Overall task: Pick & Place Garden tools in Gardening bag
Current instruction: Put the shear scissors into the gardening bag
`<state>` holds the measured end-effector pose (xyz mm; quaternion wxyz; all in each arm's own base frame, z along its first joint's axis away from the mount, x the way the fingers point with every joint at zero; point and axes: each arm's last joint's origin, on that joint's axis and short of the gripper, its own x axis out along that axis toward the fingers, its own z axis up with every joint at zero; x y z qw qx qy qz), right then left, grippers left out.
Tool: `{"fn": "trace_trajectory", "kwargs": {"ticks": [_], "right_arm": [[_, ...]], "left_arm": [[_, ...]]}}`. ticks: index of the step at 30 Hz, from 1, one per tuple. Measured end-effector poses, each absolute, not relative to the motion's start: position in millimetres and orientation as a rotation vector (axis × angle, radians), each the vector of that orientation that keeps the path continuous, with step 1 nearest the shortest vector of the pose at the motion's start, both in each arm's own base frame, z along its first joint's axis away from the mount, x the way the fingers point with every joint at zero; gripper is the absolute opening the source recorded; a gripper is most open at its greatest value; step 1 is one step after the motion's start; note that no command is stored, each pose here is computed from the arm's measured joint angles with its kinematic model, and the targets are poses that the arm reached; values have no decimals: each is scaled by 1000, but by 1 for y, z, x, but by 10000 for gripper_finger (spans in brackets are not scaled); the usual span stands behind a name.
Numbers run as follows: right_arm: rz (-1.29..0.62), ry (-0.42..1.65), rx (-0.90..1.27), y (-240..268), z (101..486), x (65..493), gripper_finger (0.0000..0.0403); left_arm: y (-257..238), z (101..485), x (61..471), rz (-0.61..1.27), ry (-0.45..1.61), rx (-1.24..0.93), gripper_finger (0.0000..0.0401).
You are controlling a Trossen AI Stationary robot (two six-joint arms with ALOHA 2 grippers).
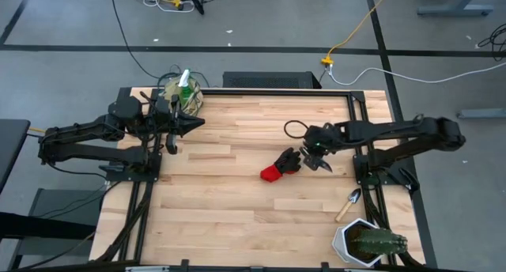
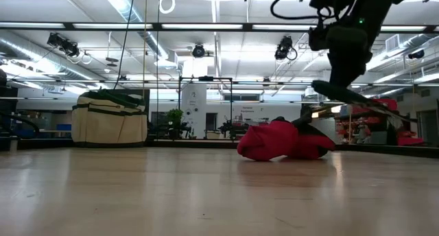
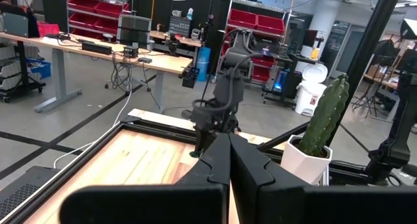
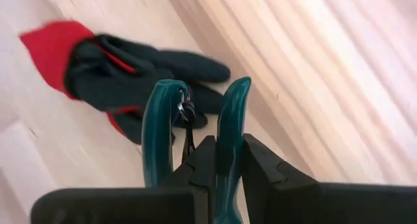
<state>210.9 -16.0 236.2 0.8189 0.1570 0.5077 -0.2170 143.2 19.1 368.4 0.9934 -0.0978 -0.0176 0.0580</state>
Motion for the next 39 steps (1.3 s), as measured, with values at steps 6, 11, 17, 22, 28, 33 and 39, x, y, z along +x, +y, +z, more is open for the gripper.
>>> {"fn": "trace_trajectory", "kwargs": {"ticks": [6,11,17,22,28,33,39], "right_arm": [[-418,987,305,-16,248,209,45],[-380,915,293,-16,254,213,45],[-299,772,282,-15,263,225,45],[-255,618,277,-15,275,235,45],[-208,439,258,-15,290,244,45],[-190,322,241,-16,301,249,45],[-180,238,216,-16,310,251,45]], "left_arm": [[19,369,143,116,-37,-196,5],[19,369,143,117,-37,-196,5],[19,369,143,117,-37,-196,5],[19,369,143,117,-38,-196,5],[19,369,143,117,-38,-196,5],[19,369,143,117,-38,-196,5],[19,369,143,117,-38,-196,5]]}}
